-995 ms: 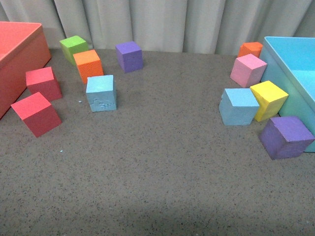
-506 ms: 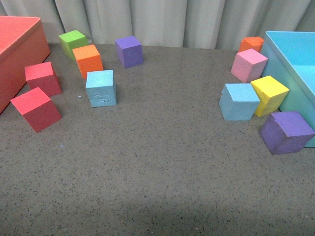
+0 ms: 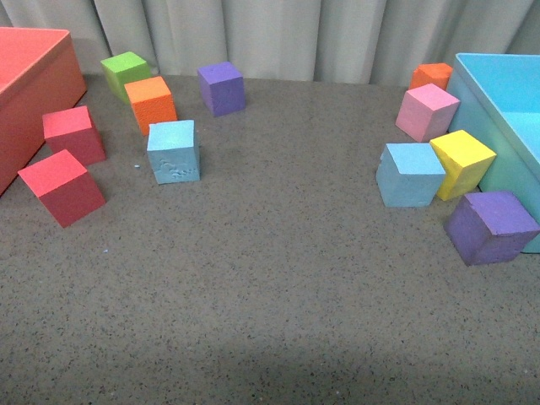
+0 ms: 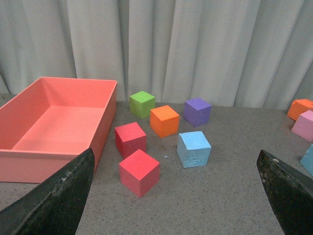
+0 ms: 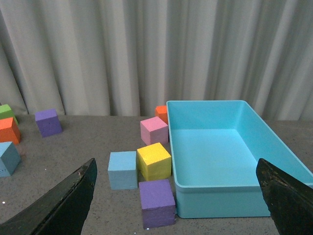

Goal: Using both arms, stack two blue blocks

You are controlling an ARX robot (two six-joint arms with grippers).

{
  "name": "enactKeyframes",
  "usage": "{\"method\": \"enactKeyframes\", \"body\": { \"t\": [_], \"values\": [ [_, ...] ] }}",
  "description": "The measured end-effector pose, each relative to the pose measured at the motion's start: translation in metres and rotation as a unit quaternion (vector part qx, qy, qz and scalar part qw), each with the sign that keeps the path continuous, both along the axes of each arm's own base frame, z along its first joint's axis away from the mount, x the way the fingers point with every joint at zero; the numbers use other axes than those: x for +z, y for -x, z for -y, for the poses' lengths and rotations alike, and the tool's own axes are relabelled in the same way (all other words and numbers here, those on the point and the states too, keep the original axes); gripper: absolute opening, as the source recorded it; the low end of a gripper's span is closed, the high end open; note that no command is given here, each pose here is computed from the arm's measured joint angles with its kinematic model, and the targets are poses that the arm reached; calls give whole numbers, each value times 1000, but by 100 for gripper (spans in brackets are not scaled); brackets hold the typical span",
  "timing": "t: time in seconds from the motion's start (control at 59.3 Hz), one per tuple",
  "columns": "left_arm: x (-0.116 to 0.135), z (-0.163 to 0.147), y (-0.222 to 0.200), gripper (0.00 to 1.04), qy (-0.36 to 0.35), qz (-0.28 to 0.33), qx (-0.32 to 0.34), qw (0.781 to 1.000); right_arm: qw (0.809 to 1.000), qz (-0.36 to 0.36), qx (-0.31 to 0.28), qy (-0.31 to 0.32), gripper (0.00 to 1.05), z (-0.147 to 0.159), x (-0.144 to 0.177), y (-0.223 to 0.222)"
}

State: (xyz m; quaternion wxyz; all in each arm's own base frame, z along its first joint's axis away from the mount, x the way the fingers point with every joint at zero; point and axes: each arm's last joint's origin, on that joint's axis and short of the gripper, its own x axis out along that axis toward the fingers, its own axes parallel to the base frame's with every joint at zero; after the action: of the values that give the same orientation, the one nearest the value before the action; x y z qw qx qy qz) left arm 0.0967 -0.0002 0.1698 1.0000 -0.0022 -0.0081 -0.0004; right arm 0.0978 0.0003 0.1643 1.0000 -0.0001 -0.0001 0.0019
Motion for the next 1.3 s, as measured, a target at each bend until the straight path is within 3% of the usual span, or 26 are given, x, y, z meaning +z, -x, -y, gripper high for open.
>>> {"method": "enactKeyframes", "body": {
  "t": [0.236, 0.371, 0.472, 0.675, 0.86, 0.995, 1.298],
  "values": [
    [0, 0, 0, 98, 0, 0, 0, 1000, 1000, 0, 0, 0, 95, 0, 0, 0],
    [0, 0, 0, 98, 0, 0, 0, 1000, 992, -10, -99, 79, 95, 0, 2, -3],
    [0, 0, 0, 98, 0, 0, 0, 1000, 991, -53, -88, 86, 95, 0, 6, -16],
    [0, 0, 0, 98, 0, 0, 0, 1000, 991, -127, -35, 21, 95, -8, 29, -82],
    [0, 0, 0, 98, 0, 0, 0, 1000, 971, -236, -27, -2, 95, -19, 13, -155],
    [0, 0, 0, 98, 0, 0, 0, 1000, 945, -327, -1, -22, 95, -30, -6, -205],
    [0, 0, 0, 98, 0, 0, 0, 1000, 898, -437, 10, -44, 95, -47, -31, -274]
  ]
}}
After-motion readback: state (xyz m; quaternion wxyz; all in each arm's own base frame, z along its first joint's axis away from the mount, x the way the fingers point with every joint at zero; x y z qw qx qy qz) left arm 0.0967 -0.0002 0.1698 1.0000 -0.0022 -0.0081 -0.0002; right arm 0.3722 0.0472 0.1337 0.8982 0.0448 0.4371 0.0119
